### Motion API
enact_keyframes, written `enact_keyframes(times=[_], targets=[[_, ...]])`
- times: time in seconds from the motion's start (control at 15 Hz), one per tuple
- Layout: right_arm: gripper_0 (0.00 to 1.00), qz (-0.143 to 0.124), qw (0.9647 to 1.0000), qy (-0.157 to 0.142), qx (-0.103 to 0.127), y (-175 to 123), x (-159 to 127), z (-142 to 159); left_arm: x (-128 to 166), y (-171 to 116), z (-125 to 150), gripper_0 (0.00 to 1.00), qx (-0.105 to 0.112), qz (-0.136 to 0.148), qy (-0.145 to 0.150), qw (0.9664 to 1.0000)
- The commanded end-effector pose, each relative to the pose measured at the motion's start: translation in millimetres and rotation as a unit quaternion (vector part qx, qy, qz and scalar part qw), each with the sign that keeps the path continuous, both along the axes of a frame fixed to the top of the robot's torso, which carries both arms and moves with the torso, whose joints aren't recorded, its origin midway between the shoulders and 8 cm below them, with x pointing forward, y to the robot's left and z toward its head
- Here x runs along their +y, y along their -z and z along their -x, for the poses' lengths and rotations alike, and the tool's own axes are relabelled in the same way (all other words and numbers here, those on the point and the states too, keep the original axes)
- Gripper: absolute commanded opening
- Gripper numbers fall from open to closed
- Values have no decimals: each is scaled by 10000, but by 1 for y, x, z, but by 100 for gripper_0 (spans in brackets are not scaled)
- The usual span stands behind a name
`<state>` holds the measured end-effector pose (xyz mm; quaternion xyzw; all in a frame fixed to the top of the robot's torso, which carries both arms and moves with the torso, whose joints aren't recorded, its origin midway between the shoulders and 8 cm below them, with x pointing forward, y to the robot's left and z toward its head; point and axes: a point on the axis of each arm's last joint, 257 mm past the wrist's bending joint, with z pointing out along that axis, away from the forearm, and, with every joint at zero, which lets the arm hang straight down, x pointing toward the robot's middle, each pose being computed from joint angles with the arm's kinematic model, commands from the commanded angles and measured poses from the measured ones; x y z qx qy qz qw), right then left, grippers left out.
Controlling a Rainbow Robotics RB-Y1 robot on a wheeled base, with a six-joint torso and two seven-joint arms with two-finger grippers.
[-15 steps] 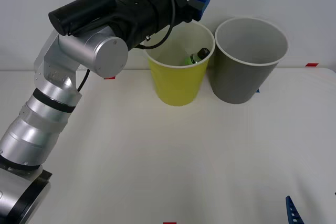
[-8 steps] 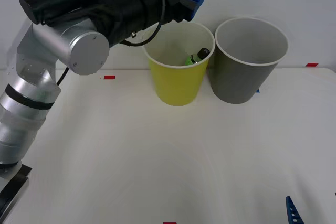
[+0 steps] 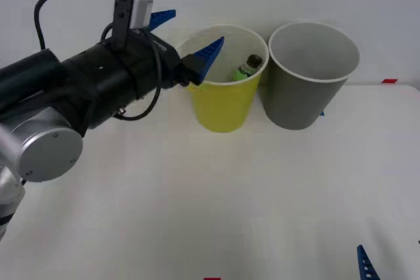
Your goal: Put cans in the gray bin and PET bottles in the light green bin.
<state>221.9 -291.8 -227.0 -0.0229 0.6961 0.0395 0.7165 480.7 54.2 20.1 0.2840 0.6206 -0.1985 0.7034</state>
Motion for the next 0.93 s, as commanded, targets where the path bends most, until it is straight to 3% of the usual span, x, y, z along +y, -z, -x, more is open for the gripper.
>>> enact_keyframes(times=[0.07,0.33,0.53,0.73,0.93], targets=[[100,0,10000,0,0,0,0,0,18,19,21,100,107,-2,-145,9998],[100,0,10000,0,0,0,0,0,36,34,40,100,139,-47,-330,9993],[100,0,10000,0,0,0,0,0,52,49,44,100,87,130,-581,9982],[100,0,10000,0,0,0,0,0,59,70,58,100,-252,17,-891,9957],[100,0,10000,0,0,0,0,0,73,94,76,100,-332,-14,-1164,9926]])
